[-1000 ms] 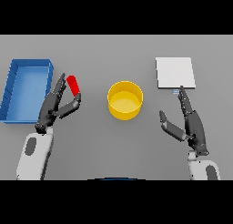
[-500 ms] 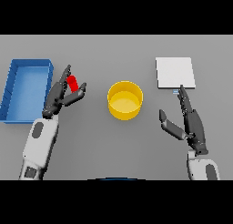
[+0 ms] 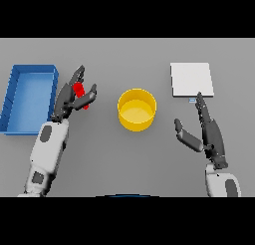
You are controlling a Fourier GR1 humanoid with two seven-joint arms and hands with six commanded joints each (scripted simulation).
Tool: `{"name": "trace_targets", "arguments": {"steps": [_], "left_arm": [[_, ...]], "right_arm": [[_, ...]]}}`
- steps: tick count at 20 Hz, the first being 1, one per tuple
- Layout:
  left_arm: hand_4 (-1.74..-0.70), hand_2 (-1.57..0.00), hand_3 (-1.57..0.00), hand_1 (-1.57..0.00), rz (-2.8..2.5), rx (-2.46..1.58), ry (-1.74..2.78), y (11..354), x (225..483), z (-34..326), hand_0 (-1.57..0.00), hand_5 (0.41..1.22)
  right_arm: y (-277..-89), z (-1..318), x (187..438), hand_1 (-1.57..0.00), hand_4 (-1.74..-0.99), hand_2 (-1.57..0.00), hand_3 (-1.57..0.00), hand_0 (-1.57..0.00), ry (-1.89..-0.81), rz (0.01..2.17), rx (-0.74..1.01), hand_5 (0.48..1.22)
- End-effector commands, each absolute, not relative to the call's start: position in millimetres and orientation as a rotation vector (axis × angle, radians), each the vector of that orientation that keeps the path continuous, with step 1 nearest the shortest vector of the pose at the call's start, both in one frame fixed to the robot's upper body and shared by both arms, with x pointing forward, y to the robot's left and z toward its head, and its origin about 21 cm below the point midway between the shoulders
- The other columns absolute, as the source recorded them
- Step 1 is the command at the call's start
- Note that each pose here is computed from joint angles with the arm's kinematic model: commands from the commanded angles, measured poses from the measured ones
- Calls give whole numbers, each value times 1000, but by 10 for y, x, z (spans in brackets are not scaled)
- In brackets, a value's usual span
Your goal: Pick up the red beaker and tilt it to pour out 1 green nut into yellow bowl. Pick up the yellow bowl and place it on the metallic measuring scale.
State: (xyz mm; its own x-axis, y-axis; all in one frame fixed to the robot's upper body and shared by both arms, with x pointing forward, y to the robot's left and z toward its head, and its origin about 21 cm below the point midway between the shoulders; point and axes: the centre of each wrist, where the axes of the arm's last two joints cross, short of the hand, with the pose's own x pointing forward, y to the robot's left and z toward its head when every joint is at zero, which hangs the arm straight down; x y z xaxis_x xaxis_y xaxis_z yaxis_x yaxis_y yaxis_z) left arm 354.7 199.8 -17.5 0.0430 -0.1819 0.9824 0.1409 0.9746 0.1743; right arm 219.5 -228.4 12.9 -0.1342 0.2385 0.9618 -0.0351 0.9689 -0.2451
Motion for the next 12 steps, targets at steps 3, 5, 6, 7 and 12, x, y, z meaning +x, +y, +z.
{"name": "trace_targets", "arguments": {"steps": [3, 5, 6, 7, 12], "left_arm": [[-1441, -715, -706, -701, -201, 54, -1490, 1857, 3585, -191, -681, 949], [-1440, -1023, -1018, -1014, -222, 97, -1515, 1833, 3592, -203, -1001, 1047], [-1443, -1133, -1128, -1125, -223, 102, -1526, 1823, 3597, -213, -1115, 1082], [-1445, -1220, -1217, -1214, -218, 100, -1527, 1822, 3617, -210, -1206, 1109], [-1621, -1456, -1455, -1454, -187, 88, -1583, 1811, 3602, -201, -1452, 1117]], "right_arm": [[-2335, 153, 2194, 1, -1285, 1, 1, 1, -1706, 238, -150, 683], [-2287, 143, 2185, 1, -1287, 1, 1, 1, -1701, 238, -142, 684], [-2306, 139, 2211, 1, -1290, 1, 1, 1, -1690, 231, -147, 684], [-2290, 134, 2191, 1, -1291, 1, 1, 1, -1713, 233, -135, 684], [-2299, 105, 2204, 1, -1288, 1, 1, 1, -1721, 250, -133, 679]]}}
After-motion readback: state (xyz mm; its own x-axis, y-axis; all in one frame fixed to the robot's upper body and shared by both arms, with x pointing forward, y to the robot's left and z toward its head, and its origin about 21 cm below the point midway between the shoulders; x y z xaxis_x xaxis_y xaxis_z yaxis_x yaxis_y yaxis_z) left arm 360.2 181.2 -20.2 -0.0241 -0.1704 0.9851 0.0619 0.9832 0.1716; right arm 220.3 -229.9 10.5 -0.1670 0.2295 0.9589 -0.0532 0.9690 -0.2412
